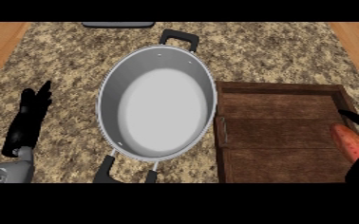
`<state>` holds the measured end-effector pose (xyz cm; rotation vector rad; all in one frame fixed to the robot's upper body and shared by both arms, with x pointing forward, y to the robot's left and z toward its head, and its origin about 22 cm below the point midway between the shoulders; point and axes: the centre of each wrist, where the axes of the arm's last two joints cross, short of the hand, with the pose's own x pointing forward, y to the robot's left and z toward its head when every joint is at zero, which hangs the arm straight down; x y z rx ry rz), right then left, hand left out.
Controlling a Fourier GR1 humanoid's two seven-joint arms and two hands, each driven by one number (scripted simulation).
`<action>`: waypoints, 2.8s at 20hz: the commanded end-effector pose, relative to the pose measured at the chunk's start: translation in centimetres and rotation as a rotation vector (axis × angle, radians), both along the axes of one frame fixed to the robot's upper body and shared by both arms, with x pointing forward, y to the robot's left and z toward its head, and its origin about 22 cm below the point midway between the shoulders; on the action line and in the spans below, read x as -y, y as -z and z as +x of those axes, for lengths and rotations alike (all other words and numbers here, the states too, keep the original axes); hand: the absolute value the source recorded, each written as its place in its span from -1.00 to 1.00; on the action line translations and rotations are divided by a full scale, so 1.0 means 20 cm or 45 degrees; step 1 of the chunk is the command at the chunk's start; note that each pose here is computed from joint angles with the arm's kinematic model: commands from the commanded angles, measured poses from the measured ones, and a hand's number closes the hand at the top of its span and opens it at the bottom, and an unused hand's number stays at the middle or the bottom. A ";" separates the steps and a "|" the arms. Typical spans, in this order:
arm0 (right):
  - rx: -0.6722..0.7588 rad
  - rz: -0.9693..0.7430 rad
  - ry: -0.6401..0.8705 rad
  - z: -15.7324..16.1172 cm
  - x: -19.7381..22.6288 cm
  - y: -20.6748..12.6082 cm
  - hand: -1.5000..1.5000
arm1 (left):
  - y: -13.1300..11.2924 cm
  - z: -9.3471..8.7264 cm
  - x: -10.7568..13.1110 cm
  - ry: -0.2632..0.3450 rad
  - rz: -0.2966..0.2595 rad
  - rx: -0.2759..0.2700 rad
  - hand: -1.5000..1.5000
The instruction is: Pick the sweet potato from the tray and place it in the pot
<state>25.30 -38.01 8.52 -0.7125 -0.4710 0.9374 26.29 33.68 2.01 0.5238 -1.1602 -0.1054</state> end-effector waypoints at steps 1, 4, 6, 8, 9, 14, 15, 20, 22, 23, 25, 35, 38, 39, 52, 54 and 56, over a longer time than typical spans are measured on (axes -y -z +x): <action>-0.008 0.029 0.000 0.02 0.07 0.05 -1.00 | 0.05 0.00 -0.02 -0.022 0.004 -0.010 0.00; -0.018 0.022 0.030 -0.02 -0.13 0.24 -1.00 | 0.03 0.00 0.00 0.003 -0.011 0.014 0.00; -0.032 0.010 0.026 0.00 0.04 0.09 -1.00 | -0.05 0.02 0.09 -0.004 -0.007 0.021 0.00; -0.039 0.035 0.022 0.05 0.03 0.10 -1.00 | -0.06 0.01 0.01 0.023 -0.014 -0.007 0.00; -0.026 0.060 0.034 0.00 0.11 0.13 1.00 | 0.01 0.02 0.04 0.005 0.001 -0.003 0.00; 0.131 -0.014 -0.098 -0.01 -0.03 0.19 1.00 | -0.09 0.03 0.05 0.016 -0.009 0.012 0.00; 0.106 -0.038 -0.129 -0.04 0.05 0.12 1.00 | -0.04 0.05 0.04 -0.023 -0.010 -0.010 0.00; 0.227 -0.099 -0.171 0.02 -0.04 0.15 1.00 | -0.02 0.00 0.01 0.013 -0.022 0.002 0.00; 0.233 -0.136 -0.175 -0.01 0.00 0.07 1.00 | -0.11 0.00 0.03 0.002 0.015 0.004 0.00; 0.251 -0.156 -0.181 -0.01 -0.01 0.10 1.00 | -0.04 -0.08 -0.04 0.004 -0.003 -0.001 0.00; 0.318 -0.191 -0.168 -0.02 0.01 0.06 1.00 | 0.00 -0.06 0.04 -0.015 -0.006 0.003 0.00; 0.828 -0.264 -0.364 -0.44 -0.51 -0.06 1.00 | -0.02 -0.04 -0.04 -0.033 -0.011 -0.033 0.00; 1.007 -0.172 -0.326 -0.55 -0.58 -0.24 1.00 | -0.03 -0.02 0.01 -0.055 0.002 0.005 0.00; 1.086 -0.155 -0.340 -0.55 -0.61 -0.29 1.00 | -0.03 -0.02 -0.02 -0.036 -0.009 -0.024 0.00; 1.755 0.061 -0.487 -0.64 -0.87 -0.71 1.00 | -0.05 0.02 -0.02 -0.020 -0.010 -0.030 0.00; 1.722 0.106 -0.545 -0.62 -0.93 -0.76 1.00 | -0.01 0.04 0.08 -0.009 0.000 -0.006 0.00; 1.691 0.136 -0.549 -0.61 -1.01 -0.78 1.00 | -0.03 0.02 0.04 -0.009 0.006 -0.008 0.00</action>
